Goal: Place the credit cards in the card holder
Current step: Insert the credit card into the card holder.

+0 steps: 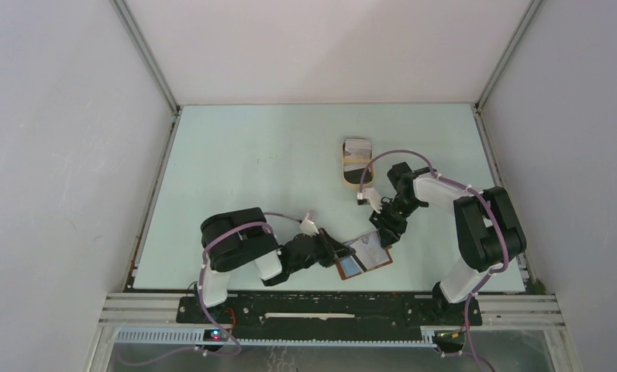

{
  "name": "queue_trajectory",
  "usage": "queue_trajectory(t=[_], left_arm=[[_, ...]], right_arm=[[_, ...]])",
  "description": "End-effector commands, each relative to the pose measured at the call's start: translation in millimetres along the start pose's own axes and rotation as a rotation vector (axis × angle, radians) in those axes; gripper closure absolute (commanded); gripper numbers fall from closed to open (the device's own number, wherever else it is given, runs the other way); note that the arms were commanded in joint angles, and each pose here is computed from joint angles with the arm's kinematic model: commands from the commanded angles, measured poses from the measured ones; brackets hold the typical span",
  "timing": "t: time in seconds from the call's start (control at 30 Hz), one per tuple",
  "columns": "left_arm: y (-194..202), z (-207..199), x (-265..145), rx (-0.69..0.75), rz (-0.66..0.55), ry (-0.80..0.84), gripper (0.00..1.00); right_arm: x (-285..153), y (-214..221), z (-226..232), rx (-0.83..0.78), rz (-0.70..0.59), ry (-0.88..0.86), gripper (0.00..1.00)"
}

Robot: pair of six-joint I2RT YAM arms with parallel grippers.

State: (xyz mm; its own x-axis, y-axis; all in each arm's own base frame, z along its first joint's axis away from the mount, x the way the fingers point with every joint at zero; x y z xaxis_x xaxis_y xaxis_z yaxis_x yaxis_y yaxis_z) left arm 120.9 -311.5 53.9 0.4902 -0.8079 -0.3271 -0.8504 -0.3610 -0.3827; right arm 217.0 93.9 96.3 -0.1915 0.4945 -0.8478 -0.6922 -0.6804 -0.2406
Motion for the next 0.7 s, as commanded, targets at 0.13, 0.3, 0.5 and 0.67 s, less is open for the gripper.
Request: queue_trajectory(t=[0.13,0.3,0.5,0.67], left_arm=[[1,6,7,0.064,0.032,-0.034,1.00],[1,8,9,0.046,0.046,-0.036,1.00],[2,8,1,-0.003,0.056,-0.031,1.00],[7,10,-2,-0.039,0.096,-0.026,1.00]], right_arm=[[-5,-10,3,-0.019,-0.028,-0.006,0.57],[-6,-10,4,-0.021,-0.030,-0.007,0.57],[-5,-10,4,-0.020,-0.028,-0.008,0.57],[-5,-10,5,-0.024,-0.031,-0.009,0.57]])
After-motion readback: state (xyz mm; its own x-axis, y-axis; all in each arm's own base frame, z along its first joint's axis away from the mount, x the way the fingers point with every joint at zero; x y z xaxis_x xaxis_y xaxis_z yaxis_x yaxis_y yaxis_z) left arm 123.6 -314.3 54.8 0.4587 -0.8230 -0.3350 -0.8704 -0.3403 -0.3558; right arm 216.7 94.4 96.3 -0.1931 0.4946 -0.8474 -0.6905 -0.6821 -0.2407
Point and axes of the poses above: each gripper's point midway between its finger pads, its own x axis out along the fingers, its own z axis along the line the jaws close on, y = z × x, the point moved 9 cm from there along -x, back along the fingers, and after that the axes turned 15 degrees about x, right-handed, at the moved point
